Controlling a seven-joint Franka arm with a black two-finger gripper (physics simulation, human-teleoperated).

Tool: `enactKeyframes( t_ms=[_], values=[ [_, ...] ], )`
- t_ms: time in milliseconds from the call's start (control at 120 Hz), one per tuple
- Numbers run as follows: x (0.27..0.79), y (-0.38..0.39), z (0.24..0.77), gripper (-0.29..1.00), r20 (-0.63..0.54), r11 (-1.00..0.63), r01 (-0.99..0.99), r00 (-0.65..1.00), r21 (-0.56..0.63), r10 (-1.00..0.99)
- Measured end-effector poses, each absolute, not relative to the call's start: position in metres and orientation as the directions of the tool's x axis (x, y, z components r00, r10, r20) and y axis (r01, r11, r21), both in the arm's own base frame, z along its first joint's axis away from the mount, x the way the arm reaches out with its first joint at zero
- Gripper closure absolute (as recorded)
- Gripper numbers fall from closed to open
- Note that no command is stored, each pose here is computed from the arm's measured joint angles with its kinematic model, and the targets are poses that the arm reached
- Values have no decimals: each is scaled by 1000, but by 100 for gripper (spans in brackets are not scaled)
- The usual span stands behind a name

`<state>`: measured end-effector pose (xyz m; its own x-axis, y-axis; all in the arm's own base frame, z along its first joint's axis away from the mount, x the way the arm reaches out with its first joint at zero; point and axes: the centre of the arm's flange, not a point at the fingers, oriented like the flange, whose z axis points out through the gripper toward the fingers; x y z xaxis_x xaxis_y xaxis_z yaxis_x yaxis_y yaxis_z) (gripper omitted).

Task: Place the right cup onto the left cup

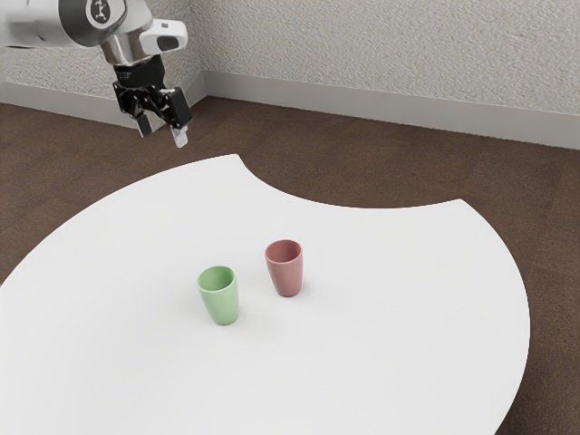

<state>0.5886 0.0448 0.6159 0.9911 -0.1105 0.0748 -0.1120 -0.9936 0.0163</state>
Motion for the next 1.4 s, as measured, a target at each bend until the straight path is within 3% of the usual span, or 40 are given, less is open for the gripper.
enactKeyframes(
  t_ms=[408,608,950,1400],
  values=[
    [596,43,606,0,64,-993,-113,992,23,-112],
    [661,0,556,0,32,-983,-184,982,20,-184],
    [717,-30,440,0,-5,-972,-231,973,38,-231],
    [721,-55,353,0,-48,-972,-218,974,85,-222]
  ],
)
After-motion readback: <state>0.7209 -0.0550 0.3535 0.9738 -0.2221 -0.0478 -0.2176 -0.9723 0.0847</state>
